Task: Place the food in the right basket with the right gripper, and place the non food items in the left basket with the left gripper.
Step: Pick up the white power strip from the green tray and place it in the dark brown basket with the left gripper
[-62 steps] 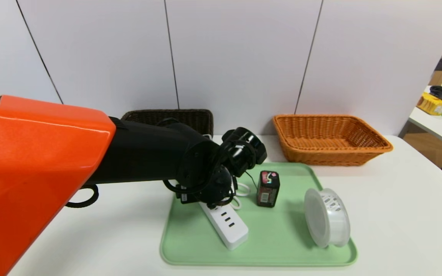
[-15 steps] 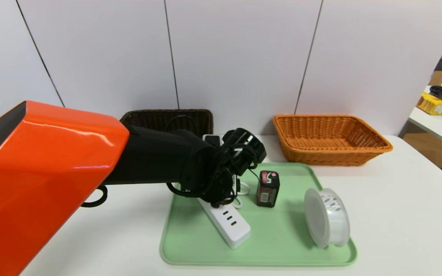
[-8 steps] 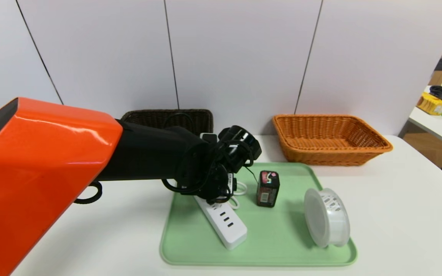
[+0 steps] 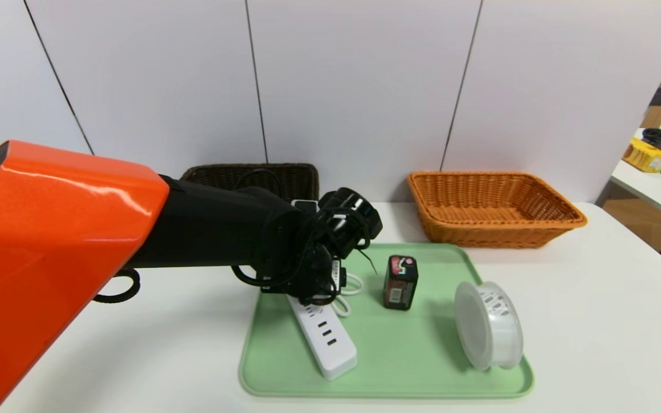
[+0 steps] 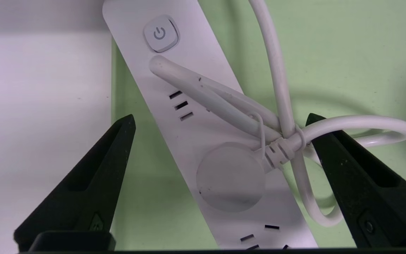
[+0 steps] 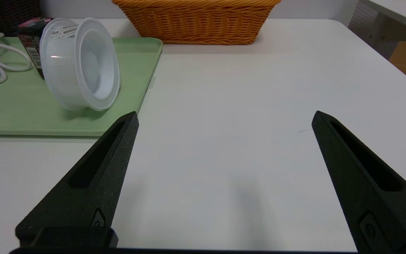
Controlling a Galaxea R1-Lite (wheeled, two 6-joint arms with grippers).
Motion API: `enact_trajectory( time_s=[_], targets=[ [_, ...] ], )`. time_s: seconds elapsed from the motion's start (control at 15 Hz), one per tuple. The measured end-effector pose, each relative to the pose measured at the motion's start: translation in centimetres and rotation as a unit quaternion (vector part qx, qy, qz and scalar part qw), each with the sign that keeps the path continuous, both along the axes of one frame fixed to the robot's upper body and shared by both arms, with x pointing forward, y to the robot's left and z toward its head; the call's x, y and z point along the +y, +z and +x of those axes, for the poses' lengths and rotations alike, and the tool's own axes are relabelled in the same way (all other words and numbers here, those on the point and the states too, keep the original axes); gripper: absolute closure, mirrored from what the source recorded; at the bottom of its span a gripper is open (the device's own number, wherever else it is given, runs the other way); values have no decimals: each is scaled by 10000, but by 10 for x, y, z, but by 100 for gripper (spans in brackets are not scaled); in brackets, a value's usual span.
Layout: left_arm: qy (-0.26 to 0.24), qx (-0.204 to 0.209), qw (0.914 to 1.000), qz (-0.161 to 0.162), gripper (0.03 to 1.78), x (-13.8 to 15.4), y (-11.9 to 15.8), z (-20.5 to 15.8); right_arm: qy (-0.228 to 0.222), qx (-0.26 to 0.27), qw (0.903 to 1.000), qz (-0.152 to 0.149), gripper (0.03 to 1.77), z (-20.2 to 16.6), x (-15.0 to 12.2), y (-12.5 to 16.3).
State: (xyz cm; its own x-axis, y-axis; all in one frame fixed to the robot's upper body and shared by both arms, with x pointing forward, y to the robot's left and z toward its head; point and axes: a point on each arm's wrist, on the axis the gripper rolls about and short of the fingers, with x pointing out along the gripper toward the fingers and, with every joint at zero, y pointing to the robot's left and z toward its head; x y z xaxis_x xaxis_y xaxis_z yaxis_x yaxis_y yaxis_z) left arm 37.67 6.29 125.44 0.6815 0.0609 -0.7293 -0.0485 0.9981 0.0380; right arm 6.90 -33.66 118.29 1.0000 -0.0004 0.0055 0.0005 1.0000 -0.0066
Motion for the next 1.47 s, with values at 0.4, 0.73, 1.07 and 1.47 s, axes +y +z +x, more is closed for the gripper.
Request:
enact_trajectory(
  time_s=[0.4, 0.73, 1.07, 1.47],
  targets=[
    [114, 18, 9999, -24, 11, 2, -4, 4, -1, 0, 10000, -3, 10, 0, 0, 0],
    [447, 29, 9987, -230, 11, 1, -12, 8, 0, 2, 10000, 2, 10, 0, 0, 0],
    [717, -59, 9961, -505, 11, 1, -12, 11, 0, 0, 10000, 0, 10, 0, 0, 0],
    [813, -66, 9950, -579, 11, 2, -12, 12, 0, 2, 10000, 0, 10, 0, 0, 0]
  ],
)
